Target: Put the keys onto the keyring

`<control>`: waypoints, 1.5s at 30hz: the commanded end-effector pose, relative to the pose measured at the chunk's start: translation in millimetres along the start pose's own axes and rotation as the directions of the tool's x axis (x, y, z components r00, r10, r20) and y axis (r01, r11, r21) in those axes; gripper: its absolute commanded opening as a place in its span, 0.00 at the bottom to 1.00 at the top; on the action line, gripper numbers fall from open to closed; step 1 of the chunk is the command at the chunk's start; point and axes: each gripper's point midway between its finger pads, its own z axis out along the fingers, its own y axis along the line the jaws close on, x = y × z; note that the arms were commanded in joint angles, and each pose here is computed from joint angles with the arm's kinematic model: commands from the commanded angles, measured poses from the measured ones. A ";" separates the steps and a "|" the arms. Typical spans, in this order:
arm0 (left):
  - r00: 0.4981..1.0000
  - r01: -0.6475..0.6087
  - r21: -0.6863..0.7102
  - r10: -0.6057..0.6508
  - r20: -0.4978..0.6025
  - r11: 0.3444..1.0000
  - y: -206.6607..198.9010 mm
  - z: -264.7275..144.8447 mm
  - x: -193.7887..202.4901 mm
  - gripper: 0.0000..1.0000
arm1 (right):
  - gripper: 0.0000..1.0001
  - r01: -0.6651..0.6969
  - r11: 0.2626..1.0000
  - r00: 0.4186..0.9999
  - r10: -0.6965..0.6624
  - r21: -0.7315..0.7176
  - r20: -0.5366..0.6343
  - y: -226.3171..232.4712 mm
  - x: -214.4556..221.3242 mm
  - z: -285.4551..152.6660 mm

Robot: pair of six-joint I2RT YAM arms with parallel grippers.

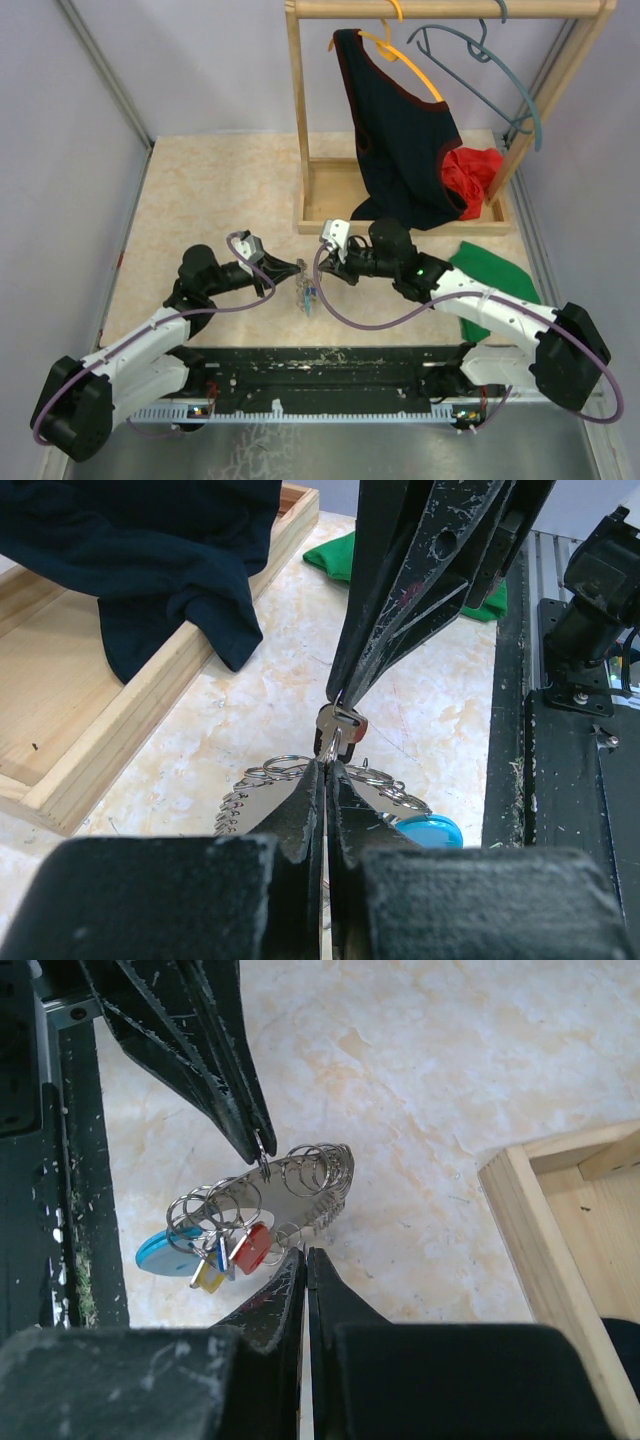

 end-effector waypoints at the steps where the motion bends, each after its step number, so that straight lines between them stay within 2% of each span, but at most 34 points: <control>1: 0.998 -0.043 0.018 0.043 0.041 0.999 -1.6 2.1 -14.3 0.01 | 0.00 0.098 0.995 0.990 -0.095 -0.024 0.108 2.7 -38.4 -2.8; 12: 0.998 -0.039 0.028 0.038 0.043 0.999 -2.8 2.8 -14.6 0.01 | 0.00 0.163 0.986 0.968 -0.154 -0.031 0.196 12.9 -49.5 -4.5; 26: 0.998 -0.040 0.043 0.038 0.048 0.998 -5.2 3.3 -15.3 0.01 | 0.00 0.146 0.985 0.976 -0.128 -0.095 0.176 21.3 -54.0 -0.8; 45: 0.998 -0.041 0.061 0.038 0.046 0.997 -7.4 3.9 -15.4 0.01 | 0.00 0.125 0.991 0.983 -0.117 -0.051 0.142 12.0 -56.6 6.3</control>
